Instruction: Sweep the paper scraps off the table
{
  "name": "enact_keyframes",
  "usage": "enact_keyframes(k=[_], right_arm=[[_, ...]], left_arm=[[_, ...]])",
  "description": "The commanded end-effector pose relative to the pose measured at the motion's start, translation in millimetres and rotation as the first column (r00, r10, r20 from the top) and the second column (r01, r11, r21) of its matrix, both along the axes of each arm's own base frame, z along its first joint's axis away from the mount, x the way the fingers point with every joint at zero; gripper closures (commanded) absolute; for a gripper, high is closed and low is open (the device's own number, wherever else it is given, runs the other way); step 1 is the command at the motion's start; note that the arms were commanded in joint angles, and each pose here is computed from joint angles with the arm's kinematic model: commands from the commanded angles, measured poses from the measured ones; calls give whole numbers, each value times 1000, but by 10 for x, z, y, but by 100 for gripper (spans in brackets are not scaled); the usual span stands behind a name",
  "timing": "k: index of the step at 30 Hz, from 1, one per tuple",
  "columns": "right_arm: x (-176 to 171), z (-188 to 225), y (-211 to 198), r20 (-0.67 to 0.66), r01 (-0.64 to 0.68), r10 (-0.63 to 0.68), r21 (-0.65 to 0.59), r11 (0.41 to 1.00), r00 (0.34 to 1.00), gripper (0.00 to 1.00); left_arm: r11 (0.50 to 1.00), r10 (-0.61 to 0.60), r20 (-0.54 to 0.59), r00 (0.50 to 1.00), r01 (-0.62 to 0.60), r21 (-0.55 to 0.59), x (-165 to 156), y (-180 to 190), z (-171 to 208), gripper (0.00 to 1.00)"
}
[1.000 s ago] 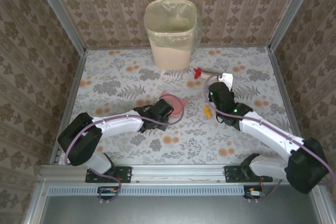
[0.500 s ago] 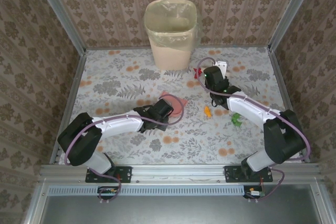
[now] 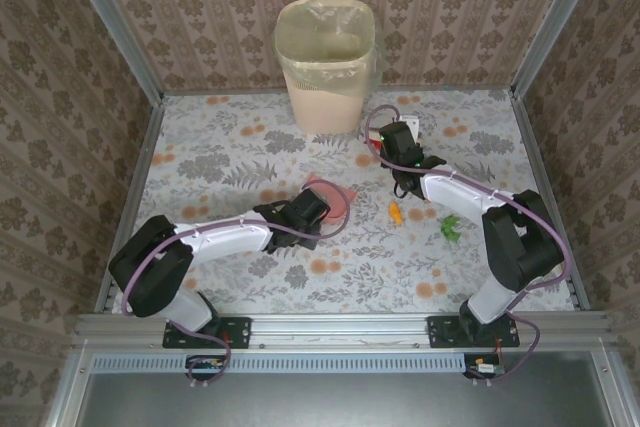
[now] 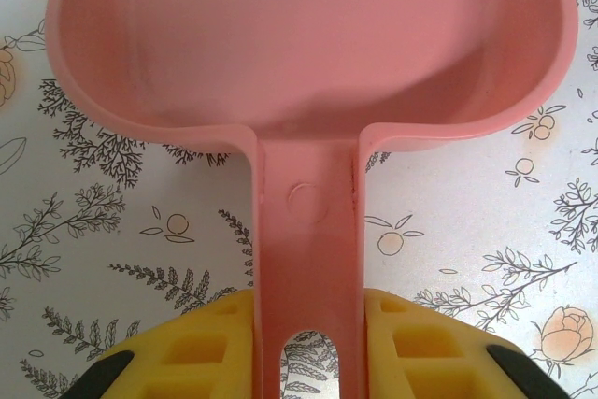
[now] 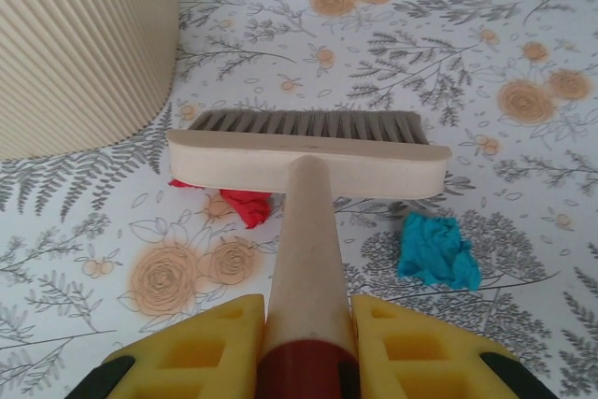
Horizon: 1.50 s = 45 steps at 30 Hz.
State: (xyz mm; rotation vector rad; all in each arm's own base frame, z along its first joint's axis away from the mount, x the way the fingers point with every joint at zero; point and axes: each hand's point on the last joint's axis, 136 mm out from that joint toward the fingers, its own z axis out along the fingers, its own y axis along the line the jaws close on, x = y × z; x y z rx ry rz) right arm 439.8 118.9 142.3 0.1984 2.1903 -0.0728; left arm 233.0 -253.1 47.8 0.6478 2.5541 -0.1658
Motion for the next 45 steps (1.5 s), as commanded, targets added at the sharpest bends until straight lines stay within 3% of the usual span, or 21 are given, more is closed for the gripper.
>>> enact_keyframes(k=[1,17,30,45], right_arm=[[-20,64,170,2,-36,36,89,995,999,100],[-540,58,514,-96,-104,129,234,967,987,100],[-996,92,884,-143,-125,199,408,904,969,100],[-1452,275,903,-169,-120,233,502,857,958,100]], left_arm=[[999,25,-23,999,-24,27,-27,108,-61,100],[1000,25,-47,999,-24,7,-54,72,-92,100],[999,36,-34,999,-36,7,-40,93,-64,100],[999,42,-18,999,-42,11,-18,105,-62,100]])
